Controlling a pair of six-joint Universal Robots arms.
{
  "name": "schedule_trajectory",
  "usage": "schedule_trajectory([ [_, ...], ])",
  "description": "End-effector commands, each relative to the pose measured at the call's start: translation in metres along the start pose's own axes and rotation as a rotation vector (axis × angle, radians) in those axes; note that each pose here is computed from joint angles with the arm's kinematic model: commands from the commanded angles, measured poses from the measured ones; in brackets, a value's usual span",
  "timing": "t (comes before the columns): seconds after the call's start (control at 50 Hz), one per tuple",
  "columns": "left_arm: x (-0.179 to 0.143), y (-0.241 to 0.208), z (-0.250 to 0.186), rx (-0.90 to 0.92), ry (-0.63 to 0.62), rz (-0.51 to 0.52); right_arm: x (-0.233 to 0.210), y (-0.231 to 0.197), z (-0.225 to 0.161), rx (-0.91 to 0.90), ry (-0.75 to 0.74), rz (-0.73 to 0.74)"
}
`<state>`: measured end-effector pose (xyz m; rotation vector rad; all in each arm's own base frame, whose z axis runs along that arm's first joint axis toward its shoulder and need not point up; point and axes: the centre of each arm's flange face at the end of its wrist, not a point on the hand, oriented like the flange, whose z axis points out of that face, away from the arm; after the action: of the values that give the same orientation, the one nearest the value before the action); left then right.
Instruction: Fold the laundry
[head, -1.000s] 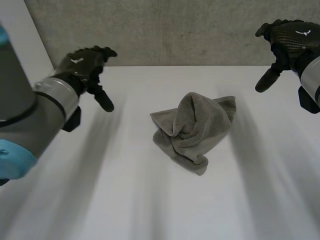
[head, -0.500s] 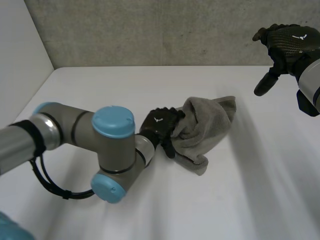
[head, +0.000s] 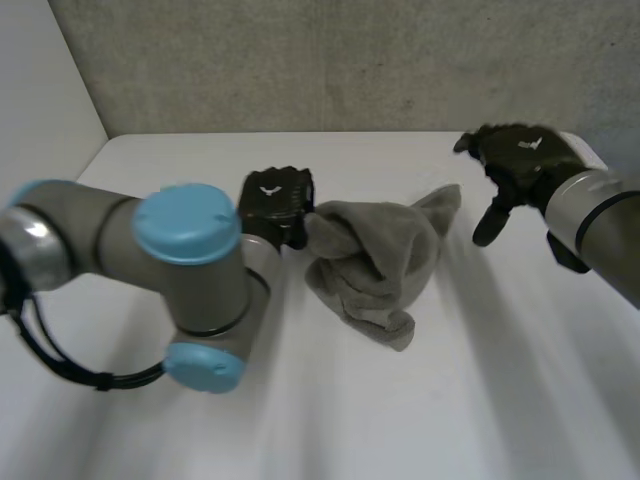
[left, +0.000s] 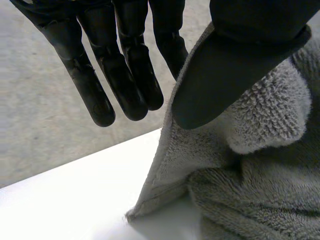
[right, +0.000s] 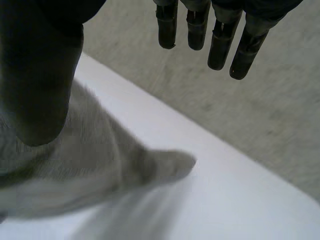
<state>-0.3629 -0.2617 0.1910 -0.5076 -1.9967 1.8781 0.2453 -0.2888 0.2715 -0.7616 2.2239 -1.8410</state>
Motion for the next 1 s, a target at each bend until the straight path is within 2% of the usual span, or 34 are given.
schedule_trajectory([
  [0.02,-0.035,-0.020,-0.048,-0.027,-0.056,-0.001,-0.007,0.033,0.022,-0.105,-0.032,0.152],
  [0.1,-0.053,-0.020,-0.065,-0.048,-0.072,-0.001,-0.010,0.033,0.033,-0.096,-0.077,0.306],
  [0.14,-0.067,-0.021,-0.082,-0.055,-0.067,0.008,-0.011,0.033,0.038,-0.093,-0.103,0.335],
  [0.28,-0.080,-0.024,-0.112,-0.040,-0.025,0.064,-0.023,0.040,0.057,-0.143,-0.219,0.379],
  [0.32,-0.080,-0.025,-0.127,-0.021,-0.007,0.105,-0.046,0.044,0.065,-0.198,-0.291,0.399],
  [0.42,-0.079,-0.029,-0.147,0.021,0.004,0.169,-0.088,0.053,0.072,-0.247,-0.396,0.383],
  [0.54,-0.076,-0.029,-0.161,0.039,0.011,0.226,-0.133,0.056,0.076,-0.221,-0.496,0.332],
  [0.62,-0.079,-0.024,-0.165,0.025,-0.003,0.260,-0.145,0.049,0.076,-0.183,-0.514,0.287],
  [0.72,-0.095,-0.030,-0.153,0.038,-0.066,0.281,-0.138,0.020,0.080,-0.053,-0.469,0.212],
  [0.76,-0.115,-0.058,-0.130,0.149,-0.139,0.305,-0.113,-0.040,0.082,0.191,-0.345,0.132],
  [0.78,-0.115,-0.058,-0.130,0.150,-0.139,0.305,-0.113,-0.041,0.082,0.192,-0.344,0.131],
  [0.82,-0.126,-0.086,-0.102,0.258,-0.165,0.319,-0.082,-0.099,0.072,0.424,-0.210,0.087],
  [0.84,-0.126,-0.086,-0.102,0.258,-0.166,0.319,-0.082,-0.100,0.072,0.425,-0.209,0.087],
  [0.88,-0.128,-0.103,-0.089,0.313,-0.177,0.328,-0.057,-0.140,0.057,0.595,-0.118,0.084],
  [0.92,-0.127,-0.135,-0.068,0.414,-0.174,0.330,-0.049,-0.151,0.050,0.643,-0.098,0.080],
  [1.0,-0.115,-0.158,-0.055,0.489,-0.165,0.304,-0.047,-0.151,0.038,0.637,-0.109,0.057],
])
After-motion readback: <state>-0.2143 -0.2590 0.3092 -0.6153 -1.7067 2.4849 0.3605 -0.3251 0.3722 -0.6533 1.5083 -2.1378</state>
